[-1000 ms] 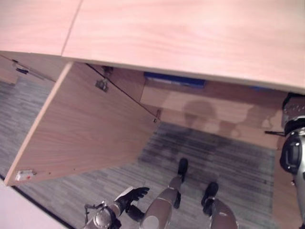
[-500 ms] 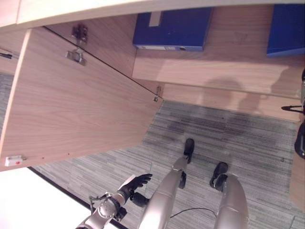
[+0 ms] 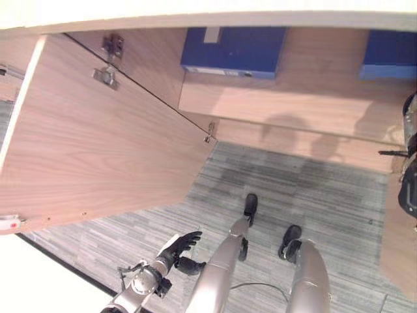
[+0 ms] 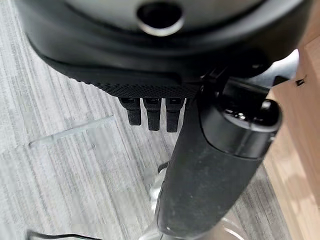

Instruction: Put the empty folder in the office cabinet

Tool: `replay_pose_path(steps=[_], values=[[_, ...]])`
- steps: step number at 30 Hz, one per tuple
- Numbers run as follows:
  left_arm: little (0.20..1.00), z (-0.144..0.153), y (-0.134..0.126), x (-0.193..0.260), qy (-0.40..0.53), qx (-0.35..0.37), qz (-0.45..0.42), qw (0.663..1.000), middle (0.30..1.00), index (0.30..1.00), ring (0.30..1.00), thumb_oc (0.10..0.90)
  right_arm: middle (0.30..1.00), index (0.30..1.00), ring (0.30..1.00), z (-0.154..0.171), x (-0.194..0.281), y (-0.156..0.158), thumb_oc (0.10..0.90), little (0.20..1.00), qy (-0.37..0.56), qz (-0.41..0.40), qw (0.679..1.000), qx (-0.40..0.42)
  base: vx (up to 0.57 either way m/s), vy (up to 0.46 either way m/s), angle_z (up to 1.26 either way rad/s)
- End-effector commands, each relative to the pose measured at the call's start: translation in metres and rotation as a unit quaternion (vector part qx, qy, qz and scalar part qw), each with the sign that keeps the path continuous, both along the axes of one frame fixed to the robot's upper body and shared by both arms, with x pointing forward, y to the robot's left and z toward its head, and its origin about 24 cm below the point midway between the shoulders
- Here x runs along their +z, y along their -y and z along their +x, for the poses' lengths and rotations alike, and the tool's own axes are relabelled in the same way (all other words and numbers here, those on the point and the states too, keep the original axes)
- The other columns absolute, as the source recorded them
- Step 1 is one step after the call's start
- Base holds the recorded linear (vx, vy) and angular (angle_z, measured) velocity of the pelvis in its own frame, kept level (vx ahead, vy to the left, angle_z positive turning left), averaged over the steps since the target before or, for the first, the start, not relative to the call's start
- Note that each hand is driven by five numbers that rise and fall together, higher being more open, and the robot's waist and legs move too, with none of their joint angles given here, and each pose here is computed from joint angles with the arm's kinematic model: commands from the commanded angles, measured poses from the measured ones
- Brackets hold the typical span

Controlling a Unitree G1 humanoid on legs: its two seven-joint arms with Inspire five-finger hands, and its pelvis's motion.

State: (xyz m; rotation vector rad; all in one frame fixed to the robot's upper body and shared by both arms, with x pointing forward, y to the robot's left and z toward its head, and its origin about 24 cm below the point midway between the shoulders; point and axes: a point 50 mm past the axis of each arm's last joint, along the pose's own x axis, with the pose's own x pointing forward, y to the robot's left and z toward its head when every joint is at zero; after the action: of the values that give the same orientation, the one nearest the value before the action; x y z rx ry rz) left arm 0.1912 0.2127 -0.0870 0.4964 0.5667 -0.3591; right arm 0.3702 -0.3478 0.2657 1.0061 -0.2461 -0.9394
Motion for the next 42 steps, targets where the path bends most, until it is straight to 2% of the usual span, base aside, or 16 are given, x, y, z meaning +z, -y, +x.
replay_pose_path(steps=[1,3,8,13,27,38,40,42], values=[[0.900,-0.010,-0.022,-0.009,-0.018,0.036,0.053,0.998,0.900,0.900,0.900,0.800,0.900,0.900,0.900,-0.013,0.041,0.012,0.800,0.900,0.028,-0.029,0.999,-0.035,0.04,-0.033,-0.02],[0.900,-0.018,-0.028,-0.014,-0.026,0.069,0.054,0.996,0.900,0.900,0.900,0.800,0.900,0.900,0.900,-0.011,0.038,0.010,0.800,0.900,0.007,-0.027,0.999,-0.036,0.04,-0.032,-0.04],[0.900,-0.024,-0.025,-0.020,-0.039,0.068,0.057,0.995,0.900,0.900,0.900,0.800,0.900,0.900,0.900,-0.005,0.023,0.004,0.800,0.900,-0.053,-0.058,0.997,-0.015,0.04,-0.012,-0.01],[0.900,-0.027,-0.018,-0.023,-0.038,0.075,0.044,0.995,0.900,0.900,0.900,0.800,0.900,0.900,0.900,-0.004,0.006,0.004,0.800,0.900,-0.078,-0.053,0.995,-0.015,0.02,-0.011,0.16],[0.900,-0.019,0.009,-0.022,-0.024,0.058,0.015,0.998,0.900,0.900,0.900,0.800,0.900,0.900,0.900,0.005,-0.082,-0.022,0.800,0.900,-0.150,0.027,0.988,0.012,0.00,0.007,0.00],[0.900,-0.017,0.011,-0.018,-0.018,0.053,-0.005,0.998,0.900,0.900,0.900,0.800,0.900,0.900,0.900,-0.011,-0.115,-0.002,0.800,0.900,-0.177,0.034,0.984,0.001,0.00,0.005,-0.01],[0.900,-0.018,0.009,-0.018,-0.020,0.058,-0.006,0.998,0.900,0.900,0.900,0.800,0.900,0.900,0.900,-0.013,-0.114,0.002,0.800,0.900,-0.176,0.020,0.984,0.002,-0.02,0.012,-0.14],[0.900,-0.018,0.002,-0.017,-0.021,0.063,-0.003,0.998,0.900,0.900,0.900,0.800,0.900,0.900,0.900,-0.012,-0.101,0.008,0.800,0.900,-0.170,-0.029,0.985,0.017,-0.03,0.005,-0.09]])
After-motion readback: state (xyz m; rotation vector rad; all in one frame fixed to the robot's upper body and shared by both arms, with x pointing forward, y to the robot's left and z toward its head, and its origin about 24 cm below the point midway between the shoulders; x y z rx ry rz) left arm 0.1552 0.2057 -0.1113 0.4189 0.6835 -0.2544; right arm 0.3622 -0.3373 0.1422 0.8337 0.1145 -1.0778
